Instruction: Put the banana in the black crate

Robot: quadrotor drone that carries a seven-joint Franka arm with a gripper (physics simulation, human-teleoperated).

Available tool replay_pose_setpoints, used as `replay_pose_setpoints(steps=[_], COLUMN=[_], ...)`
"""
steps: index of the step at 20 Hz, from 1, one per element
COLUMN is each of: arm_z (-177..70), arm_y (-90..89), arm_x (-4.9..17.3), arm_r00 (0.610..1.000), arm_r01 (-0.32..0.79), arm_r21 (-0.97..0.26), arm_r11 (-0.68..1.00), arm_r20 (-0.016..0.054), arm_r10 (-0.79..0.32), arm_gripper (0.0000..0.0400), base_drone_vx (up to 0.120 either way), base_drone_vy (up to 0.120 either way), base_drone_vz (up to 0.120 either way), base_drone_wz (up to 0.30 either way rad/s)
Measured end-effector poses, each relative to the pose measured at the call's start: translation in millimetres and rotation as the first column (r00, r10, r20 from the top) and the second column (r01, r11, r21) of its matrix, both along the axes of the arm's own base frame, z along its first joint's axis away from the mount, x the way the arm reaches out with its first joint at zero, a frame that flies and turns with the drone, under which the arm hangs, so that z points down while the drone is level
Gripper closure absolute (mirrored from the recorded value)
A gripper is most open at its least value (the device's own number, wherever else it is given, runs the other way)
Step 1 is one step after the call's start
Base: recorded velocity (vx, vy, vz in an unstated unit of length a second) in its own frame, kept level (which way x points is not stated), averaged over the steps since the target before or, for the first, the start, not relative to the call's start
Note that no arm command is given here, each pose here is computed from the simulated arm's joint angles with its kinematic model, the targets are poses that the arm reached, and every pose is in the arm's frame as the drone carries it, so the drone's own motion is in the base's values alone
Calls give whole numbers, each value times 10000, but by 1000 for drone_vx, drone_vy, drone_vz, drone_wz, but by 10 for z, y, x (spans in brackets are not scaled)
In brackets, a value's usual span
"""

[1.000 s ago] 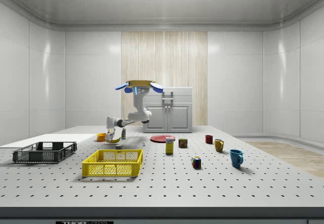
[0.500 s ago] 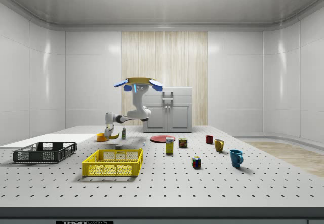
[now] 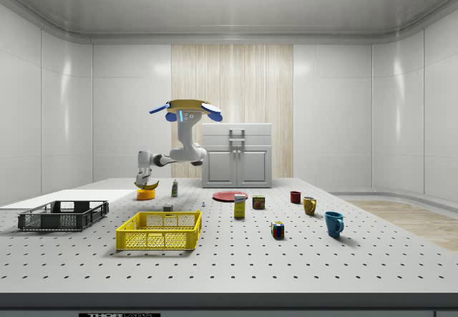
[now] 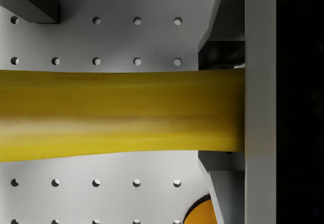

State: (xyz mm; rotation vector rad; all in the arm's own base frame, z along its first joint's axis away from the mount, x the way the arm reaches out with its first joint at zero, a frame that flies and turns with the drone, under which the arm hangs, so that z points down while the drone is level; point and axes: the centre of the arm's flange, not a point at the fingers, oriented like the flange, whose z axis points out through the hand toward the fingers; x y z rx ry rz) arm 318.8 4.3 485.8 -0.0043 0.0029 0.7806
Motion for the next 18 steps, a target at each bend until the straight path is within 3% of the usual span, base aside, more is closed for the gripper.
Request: replay_pose_setpoints(steps=[4, 18], arm_z=[-6, -10], arm_y=[0, 0], arm_x=[0, 0], arm_r00=[10000, 10000], arm_r01=[-5, -10], arm_r21=[0, -1], arm_r11=[10000, 10000], arm_r20=[0, 0], arm_r10=[5, 10], arm_gripper=[207, 207], base_drone_vx=[120, 120], base_drone_vy=[120, 120], base_drone_vz=[110, 14], base_drone_wz=[0, 0])
